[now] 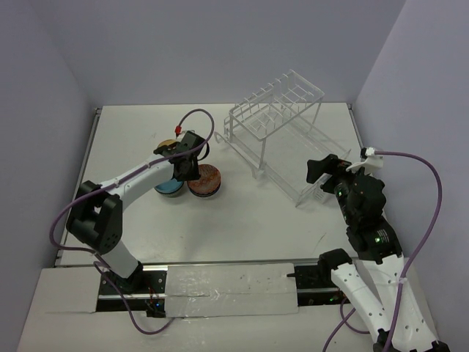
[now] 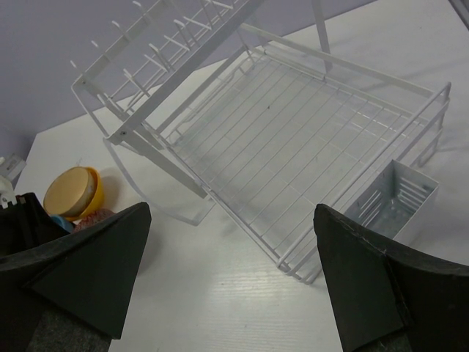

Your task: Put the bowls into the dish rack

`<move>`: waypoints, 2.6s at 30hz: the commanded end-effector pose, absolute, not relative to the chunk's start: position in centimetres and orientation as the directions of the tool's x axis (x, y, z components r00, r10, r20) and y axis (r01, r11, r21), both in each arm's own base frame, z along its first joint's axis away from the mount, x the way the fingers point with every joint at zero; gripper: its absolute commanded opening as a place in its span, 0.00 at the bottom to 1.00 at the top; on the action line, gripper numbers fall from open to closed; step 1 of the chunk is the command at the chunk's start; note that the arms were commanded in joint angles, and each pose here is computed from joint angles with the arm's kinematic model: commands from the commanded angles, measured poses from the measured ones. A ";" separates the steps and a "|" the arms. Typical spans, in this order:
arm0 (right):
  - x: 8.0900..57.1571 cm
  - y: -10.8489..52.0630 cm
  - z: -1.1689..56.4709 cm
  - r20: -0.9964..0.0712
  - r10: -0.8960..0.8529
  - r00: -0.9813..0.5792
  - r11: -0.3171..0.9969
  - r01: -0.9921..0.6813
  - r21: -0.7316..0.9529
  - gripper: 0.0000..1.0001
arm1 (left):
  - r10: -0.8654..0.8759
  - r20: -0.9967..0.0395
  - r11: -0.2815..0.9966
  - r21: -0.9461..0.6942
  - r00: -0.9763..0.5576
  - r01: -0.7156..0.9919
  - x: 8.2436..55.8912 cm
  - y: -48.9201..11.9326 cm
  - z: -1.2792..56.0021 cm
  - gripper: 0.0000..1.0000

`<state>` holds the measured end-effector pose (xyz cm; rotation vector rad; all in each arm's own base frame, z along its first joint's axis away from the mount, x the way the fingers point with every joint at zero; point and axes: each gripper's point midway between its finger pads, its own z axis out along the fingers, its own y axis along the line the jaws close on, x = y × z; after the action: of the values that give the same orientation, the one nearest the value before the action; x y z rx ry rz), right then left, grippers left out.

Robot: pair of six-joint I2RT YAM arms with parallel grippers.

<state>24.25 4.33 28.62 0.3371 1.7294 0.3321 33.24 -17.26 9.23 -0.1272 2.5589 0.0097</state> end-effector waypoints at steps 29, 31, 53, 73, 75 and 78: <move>25.1 8.7 29.5 -0.883 0.384 -0.270 0.894 -0.129 0.429 0.99 | -0.153 -0.668 0.983 -0.182 -0.729 -0.040 35.0 -19.4 15.8 0.00; 25.0 9.4 29.7 -0.884 0.378 -0.275 0.892 -0.149 0.427 0.98 | -0.159 -0.676 0.981 -0.189 -0.719 -0.039 34.8 -19.3 15.9 0.00; 25.5 27.4 31.4 -0.841 0.216 -0.495 0.873 -0.289 0.394 0.85 | -0.291 -0.864 0.940 -0.338 -0.410 0.046 32.3 -16.1 24.3 0.00; 28.9 35.0 28.5 -0.811 0.073 -0.581 0.879 -0.347 0.328 0.66 | -0.318 -0.892 0.900 -0.391 -0.322 0.194 29.8 -16.2 28.9 0.00; 29.2 35.4 27.7 -0.807 0.061 -0.587 0.884 -0.344 0.317 0.60 | -0.320 -0.892 0.896 -0.394 -0.320 0.202 29.7 -16.4 29.1 0.00; 29.6 35.6 27.0 -0.802 0.047 -0.596 0.890 -0.339 0.305 0.51 | -0.320 -0.893 0.894 -0.395 -0.316 0.210 29.5 -16.3 29.3 0.00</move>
<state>29.03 34.93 25.52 -0.2150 2.1800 0.5243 29.30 -15.52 25.45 -0.0845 1.9484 -0.4352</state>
